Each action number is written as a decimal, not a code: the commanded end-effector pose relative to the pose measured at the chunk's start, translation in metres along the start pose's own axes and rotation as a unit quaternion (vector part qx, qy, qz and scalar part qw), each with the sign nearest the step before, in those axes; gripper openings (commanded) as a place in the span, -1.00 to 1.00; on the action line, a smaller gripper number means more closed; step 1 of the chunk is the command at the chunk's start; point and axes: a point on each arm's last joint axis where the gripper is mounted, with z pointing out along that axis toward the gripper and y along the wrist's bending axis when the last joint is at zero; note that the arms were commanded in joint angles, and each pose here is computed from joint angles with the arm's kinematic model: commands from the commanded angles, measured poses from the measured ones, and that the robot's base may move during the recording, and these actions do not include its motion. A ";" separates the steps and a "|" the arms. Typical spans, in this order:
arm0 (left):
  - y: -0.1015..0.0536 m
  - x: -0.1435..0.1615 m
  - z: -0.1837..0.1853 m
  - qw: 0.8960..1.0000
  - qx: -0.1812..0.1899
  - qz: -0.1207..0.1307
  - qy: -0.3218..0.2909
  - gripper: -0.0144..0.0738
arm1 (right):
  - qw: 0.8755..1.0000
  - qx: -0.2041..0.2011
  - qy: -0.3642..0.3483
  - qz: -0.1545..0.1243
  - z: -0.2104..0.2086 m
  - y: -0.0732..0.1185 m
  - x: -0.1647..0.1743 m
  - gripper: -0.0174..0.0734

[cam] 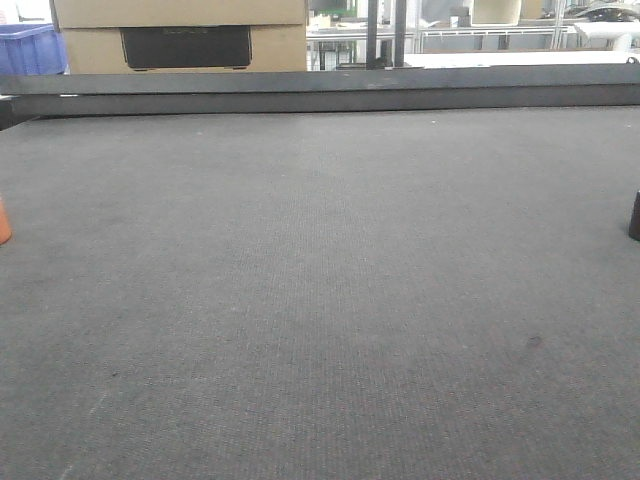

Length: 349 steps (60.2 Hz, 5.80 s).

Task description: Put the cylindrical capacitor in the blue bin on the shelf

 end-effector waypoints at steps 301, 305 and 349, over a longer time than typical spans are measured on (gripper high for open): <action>-0.026 0.190 0.251 0.987 0.028 -0.031 0.158 0.40 | 0.998 0.005 0.060 -0.013 0.088 -0.001 0.073 -0.90; -0.026 0.190 0.251 0.986 0.028 -0.031 0.159 0.38 | 0.998 0.005 0.060 -0.013 0.088 -0.001 0.073 -0.90; -0.024 0.071 0.220 0.965 0.030 -0.028 0.261 -0.92 | 0.985 0.001 0.175 -0.010 0.097 -0.001 0.045 -0.90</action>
